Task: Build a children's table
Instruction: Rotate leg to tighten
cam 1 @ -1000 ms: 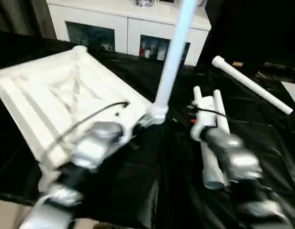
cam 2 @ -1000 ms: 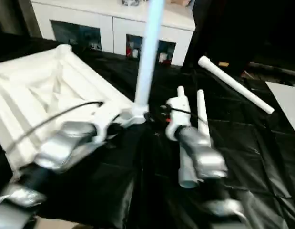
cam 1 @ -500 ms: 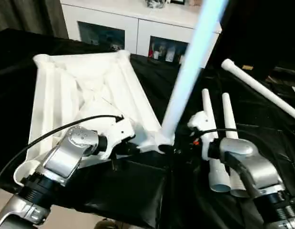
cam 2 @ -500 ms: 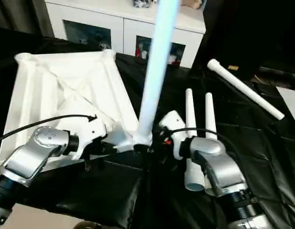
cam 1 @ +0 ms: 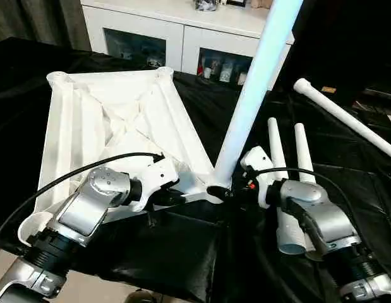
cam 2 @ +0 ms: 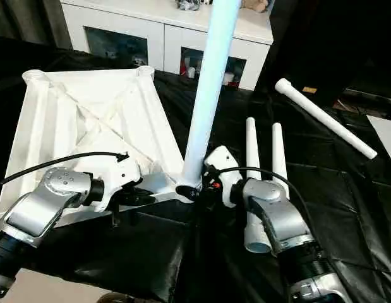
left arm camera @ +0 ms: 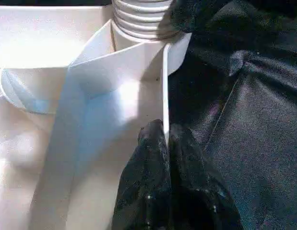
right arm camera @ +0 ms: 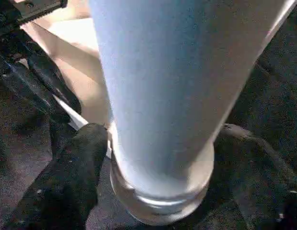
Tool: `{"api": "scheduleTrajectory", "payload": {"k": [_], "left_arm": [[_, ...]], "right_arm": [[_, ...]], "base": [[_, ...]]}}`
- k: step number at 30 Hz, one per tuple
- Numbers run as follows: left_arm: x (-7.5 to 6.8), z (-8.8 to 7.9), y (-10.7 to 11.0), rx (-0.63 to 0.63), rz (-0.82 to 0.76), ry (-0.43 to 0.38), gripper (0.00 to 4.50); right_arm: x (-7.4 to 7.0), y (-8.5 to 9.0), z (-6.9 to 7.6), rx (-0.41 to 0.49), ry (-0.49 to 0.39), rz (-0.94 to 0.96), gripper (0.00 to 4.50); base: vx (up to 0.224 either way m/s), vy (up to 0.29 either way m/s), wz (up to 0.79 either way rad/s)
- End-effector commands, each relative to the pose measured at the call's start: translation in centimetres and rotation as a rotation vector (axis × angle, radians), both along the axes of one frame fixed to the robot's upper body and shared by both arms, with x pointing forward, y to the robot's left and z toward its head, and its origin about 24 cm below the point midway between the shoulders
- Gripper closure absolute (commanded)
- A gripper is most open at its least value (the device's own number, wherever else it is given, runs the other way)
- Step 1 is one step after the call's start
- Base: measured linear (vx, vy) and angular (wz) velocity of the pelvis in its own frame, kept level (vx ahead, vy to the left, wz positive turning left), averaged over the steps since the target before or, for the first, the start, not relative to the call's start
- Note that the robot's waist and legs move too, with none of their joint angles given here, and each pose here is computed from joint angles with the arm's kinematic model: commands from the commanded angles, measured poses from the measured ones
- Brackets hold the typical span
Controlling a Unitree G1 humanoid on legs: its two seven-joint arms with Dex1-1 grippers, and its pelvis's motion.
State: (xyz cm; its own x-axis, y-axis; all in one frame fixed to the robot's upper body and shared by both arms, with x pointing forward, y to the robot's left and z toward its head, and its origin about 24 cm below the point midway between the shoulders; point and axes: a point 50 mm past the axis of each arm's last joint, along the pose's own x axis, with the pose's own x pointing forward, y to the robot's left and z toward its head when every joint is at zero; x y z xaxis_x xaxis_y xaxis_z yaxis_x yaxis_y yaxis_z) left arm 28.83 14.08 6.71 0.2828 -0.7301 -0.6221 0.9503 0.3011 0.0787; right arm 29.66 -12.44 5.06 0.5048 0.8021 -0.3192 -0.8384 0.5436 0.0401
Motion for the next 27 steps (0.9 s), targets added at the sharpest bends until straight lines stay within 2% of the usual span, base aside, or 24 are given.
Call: {"api": "scheduleTrajectory", "payload": {"k": [1,5,7,12,18,20,22,23,26,27], "left_arm": [[0.0,0.2,-0.6,-0.003,-0.032,-0.022,4.50],[-0.1,0.1,-0.5,0.002,-0.033,-0.018,4.50],[-0.1,0.1,-0.4,0.004,-0.033,-0.015,4.50],[-0.2,0.0,-0.4,0.006,-0.036,-0.008,4.50],[0.2,-0.4,-0.5,0.008,0.023,-0.007,4.50],[1.6,-0.8,-1.3,-0.011,0.182,-0.044,4.50],[2.1,-0.9,-1.6,-0.016,0.234,-0.052,4.50],[2.7,-1.0,-2.2,-0.033,0.320,-0.058,4.50],[3.9,-1.4,-4.1,-0.070,0.509,-0.046,4.50],[4.3,-1.7,-5.7,-0.084,0.572,-0.050,4.50]], "right_arm": [[0.3,-0.4,0.3,0.004,-0.016,-0.008,1.09],[0.2,-0.4,0.2,0.007,-0.012,0.004,1.31],[0.1,-0.5,0.1,0.006,-0.010,0.006,1.58],[0.1,-0.5,-0.3,0.000,-0.004,0.001,1.80],[1.2,-0.4,-0.9,0.044,0.007,-0.178,1.83],[2.2,-0.1,-1.6,0.055,0.024,-0.366,1.84],[2.5,0.1,-1.8,0.058,0.033,-0.423,1.84],[2.9,0.3,-2.2,0.060,0.052,-0.516,1.84],[3.5,1.8,-3.0,0.064,0.098,-0.677,1.84],[3.6,3.0,-3.4,0.058,0.116,-0.736,1.84]], "base": [[0.000,0.000,0.00],[0.000,0.000,0.00],[0.000,0.000,0.00],[0.000,0.000,0.00],[0.000,0.000,0.00],[0.000,0.000,0.00],[0.000,0.000,0.00],[0.000,0.000,0.00],[0.000,0.000,0.00],[0.000,0.000,0.00]]}}
